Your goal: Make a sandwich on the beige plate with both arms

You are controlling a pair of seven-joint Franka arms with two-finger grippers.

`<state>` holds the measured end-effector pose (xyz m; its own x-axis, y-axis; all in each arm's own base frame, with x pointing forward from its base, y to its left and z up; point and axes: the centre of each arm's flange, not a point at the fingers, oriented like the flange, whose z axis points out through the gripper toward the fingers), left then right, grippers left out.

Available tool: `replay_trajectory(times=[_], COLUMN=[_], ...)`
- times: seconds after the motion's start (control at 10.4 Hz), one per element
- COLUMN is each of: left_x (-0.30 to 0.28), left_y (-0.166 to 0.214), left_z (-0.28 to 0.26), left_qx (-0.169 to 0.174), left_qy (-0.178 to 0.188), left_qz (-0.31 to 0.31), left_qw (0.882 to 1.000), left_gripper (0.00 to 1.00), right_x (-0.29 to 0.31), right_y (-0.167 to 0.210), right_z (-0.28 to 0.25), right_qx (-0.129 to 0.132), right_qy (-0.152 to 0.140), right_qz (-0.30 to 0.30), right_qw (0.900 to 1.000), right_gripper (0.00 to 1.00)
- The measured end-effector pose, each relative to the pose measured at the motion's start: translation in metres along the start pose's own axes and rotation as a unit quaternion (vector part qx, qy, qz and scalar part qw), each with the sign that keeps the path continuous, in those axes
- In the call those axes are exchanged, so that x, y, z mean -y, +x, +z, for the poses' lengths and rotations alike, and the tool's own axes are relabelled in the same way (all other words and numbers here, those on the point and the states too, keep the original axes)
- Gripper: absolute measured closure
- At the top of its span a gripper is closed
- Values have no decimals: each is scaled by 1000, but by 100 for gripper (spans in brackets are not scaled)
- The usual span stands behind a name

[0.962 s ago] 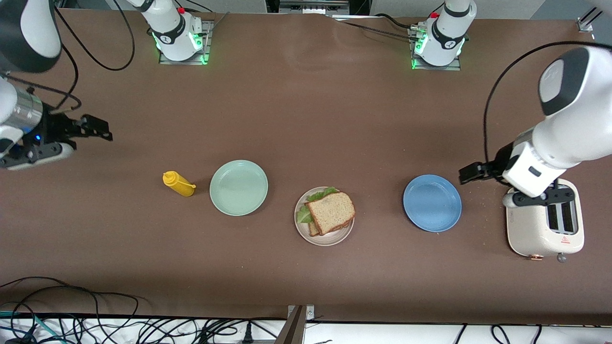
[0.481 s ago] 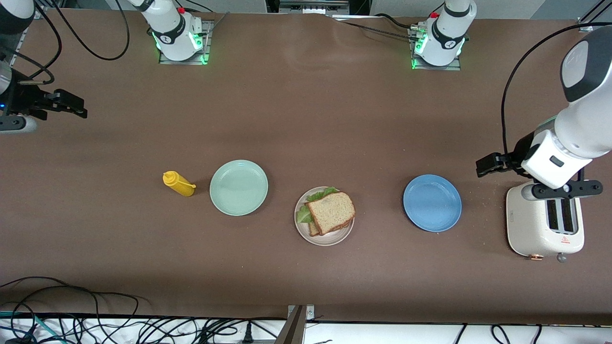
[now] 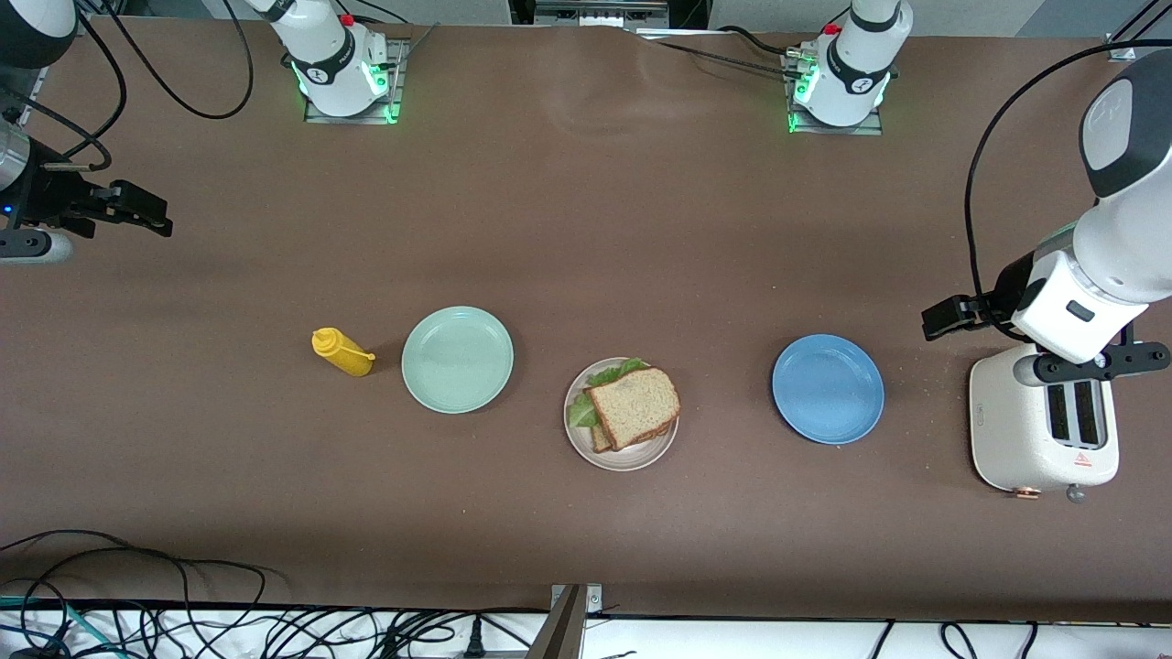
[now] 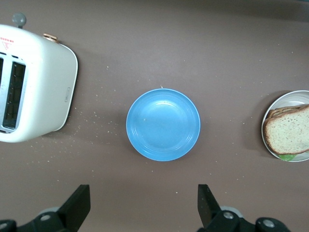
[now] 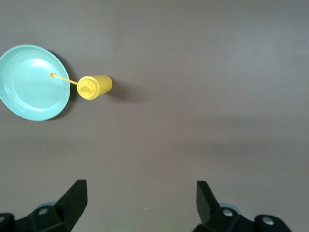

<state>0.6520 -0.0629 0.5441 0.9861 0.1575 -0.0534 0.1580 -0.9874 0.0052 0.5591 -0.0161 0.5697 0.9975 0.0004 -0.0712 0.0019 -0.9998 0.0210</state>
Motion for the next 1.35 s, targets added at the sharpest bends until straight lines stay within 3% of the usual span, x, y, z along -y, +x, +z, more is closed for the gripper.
replay_trajectory(times=[0.48, 0.77, 1.35], left_x=[-4, 1, 5], left_y=[1, -2, -6], left_z=[-1, 0, -6], left_qx=[-13, -32, -36], left_qy=[3, -2, -3], left_qz=[19, 17, 17], left_qw=[1000, 999, 999], left_gripper=[0, 0, 0], right_x=[2, 3, 5], right_y=[1, 0, 4], right_z=[-16, -16, -16], right_qx=[-39, -39, -51], right_qy=[0, 2, 2], right_qz=[12, 12, 10], right_qw=[999, 999, 999], right_gripper=[0, 0, 0])
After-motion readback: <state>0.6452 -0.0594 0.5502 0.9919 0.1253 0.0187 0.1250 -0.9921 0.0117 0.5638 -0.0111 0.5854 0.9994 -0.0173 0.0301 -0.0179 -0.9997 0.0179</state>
